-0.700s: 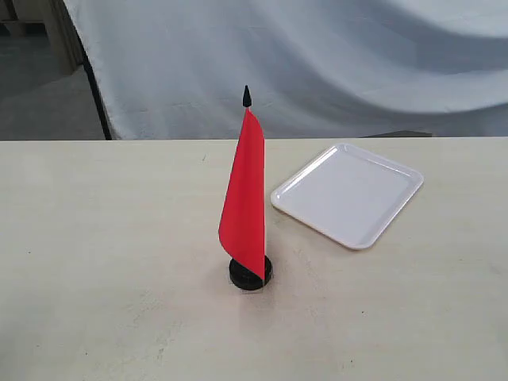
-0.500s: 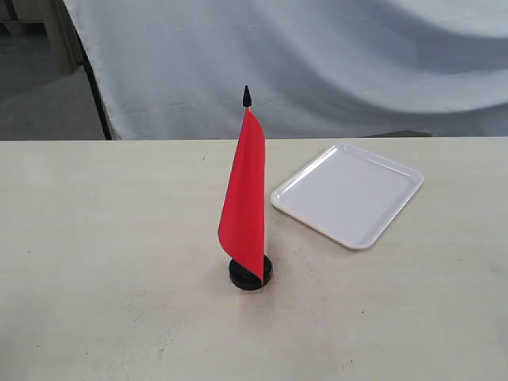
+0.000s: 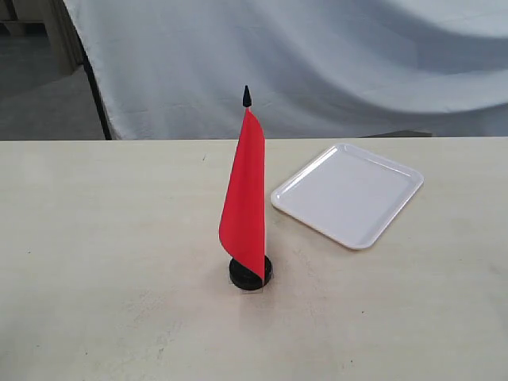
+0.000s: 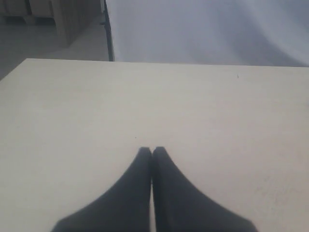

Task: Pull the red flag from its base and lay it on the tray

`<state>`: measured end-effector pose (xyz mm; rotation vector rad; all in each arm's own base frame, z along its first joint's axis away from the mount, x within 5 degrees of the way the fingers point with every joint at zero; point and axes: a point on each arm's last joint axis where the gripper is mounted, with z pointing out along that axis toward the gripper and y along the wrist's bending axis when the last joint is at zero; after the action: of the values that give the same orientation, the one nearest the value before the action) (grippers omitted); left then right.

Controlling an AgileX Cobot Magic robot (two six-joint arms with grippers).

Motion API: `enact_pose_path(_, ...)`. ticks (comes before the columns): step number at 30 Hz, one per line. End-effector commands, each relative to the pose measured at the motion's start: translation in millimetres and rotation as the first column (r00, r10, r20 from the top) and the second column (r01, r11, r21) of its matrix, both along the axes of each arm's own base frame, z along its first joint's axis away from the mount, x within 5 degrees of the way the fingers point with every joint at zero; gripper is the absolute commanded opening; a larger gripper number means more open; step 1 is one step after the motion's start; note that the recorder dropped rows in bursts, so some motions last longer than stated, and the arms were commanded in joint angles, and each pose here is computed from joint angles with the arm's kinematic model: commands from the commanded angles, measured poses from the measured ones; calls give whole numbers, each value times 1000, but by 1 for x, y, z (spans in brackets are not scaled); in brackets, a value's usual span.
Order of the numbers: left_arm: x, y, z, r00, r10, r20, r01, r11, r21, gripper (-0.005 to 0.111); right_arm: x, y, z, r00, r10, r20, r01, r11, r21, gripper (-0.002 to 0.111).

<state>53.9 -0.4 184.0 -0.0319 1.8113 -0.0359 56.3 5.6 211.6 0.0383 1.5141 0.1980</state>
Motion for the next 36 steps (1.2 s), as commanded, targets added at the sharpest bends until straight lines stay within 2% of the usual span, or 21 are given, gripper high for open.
enact_pose_path(1,0,0,0,1000,-9,2,9,1000,1,0,-8,-1,32,932,-5,363,-7,999,33,-1)
enact_pose_path(3,0,0,0,1000,-9,2,9,1000,1,0,-13,-1,41,886,-9,463,-13,999,46,-1)
enact_pose_path(4,0,0,0,1000,-9,2,9,1000,1,0,-16,-1,45,862,-6,506,-66,990,124,-1)
enact_pose_path(6,0,0,0,1000,-9,2,9,1000,1,0,-18,-2,47,854,4,520,-155,956,247,-1)
enact_pose_path(9,0,0,0,1000,-9,2,9,1000,1,0,-16,-1,45,876,18,482,-211,913,349,-1)
enact_pose_path(12,0,0,0,1000,-9,2,9,1000,1,0,-16,-1,49,851,14,525,-222,916,335,-1)
enact_pose_path(17,0,0,0,1000,-9,2,9,1000,1,0,4,2,49,881,36,472,-202,930,306,-1)
enact_pose_path(21,0,0,0,1000,-9,2,9,1000,1,0,23,14,42,912,139,387,-218,961,168,-1)
enact_pose_path(24,0,0,0,1000,-9,2,9,1000,1,0,37,26,36,907,244,343,-282,957,65,-1)
enact_pose_path(30,0,0,0,1000,-9,2,9,1000,1,0,72,45,11,903,410,132,-410,912,-30,-1)
enact_pose_path(36,0,0,0,1000,-9,2,9,1000,1,0,117,71,-15,791,609,-56,-611,791,-34,-1)
